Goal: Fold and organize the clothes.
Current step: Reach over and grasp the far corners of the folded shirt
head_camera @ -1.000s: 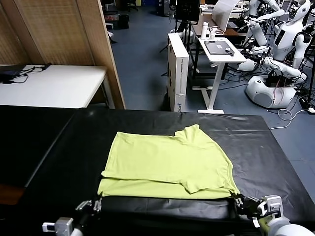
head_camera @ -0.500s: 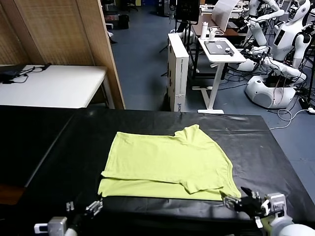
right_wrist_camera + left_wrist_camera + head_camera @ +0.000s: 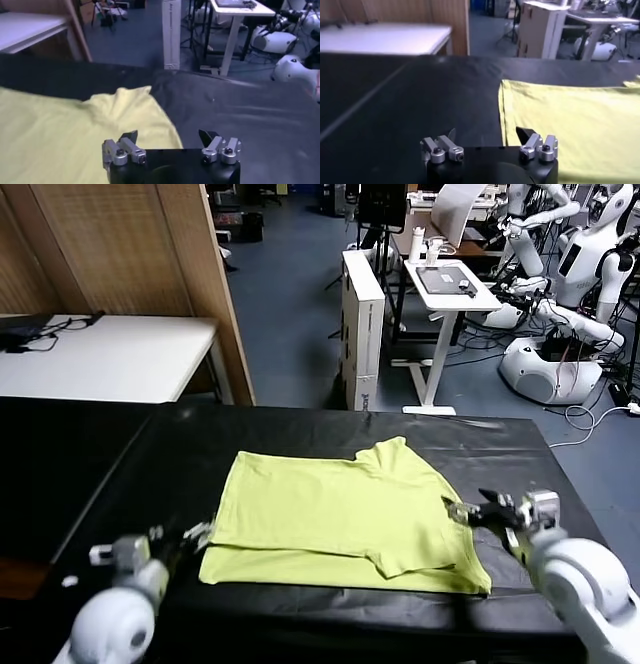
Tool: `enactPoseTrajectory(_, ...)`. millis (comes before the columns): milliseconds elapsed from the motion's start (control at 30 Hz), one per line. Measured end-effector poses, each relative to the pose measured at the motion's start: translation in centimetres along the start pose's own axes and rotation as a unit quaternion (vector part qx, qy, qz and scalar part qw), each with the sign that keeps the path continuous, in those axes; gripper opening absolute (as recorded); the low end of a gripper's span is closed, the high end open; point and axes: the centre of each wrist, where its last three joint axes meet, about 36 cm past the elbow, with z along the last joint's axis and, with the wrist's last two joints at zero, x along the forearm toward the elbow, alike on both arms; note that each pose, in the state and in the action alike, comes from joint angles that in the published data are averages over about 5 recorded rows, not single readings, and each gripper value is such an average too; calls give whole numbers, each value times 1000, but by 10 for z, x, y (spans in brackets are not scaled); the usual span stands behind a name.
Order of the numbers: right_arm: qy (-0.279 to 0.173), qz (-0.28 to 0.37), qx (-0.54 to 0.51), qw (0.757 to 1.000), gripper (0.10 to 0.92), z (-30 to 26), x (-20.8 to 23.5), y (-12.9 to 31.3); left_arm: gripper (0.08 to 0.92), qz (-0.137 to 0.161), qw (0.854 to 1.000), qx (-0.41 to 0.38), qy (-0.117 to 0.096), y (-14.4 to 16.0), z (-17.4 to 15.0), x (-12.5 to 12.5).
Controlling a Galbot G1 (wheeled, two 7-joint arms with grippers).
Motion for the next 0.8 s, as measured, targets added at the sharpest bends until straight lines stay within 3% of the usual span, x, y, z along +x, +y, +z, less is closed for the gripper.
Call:
enactPoseTrajectory(167,8,0,4,1000,907,-6,-19,0,907,14,1000,-19,-3,0,-18,-33)
enactPoseTrajectory(433,15,-14,15,1000,907,-15,-41,3,907,12,1000,-27,10,-3,-40,-78)
enactPoseTrajectory(800,32,-31,35,998,906,-18,-66,12,907,16,999,-43,25,-8,-40,-99)
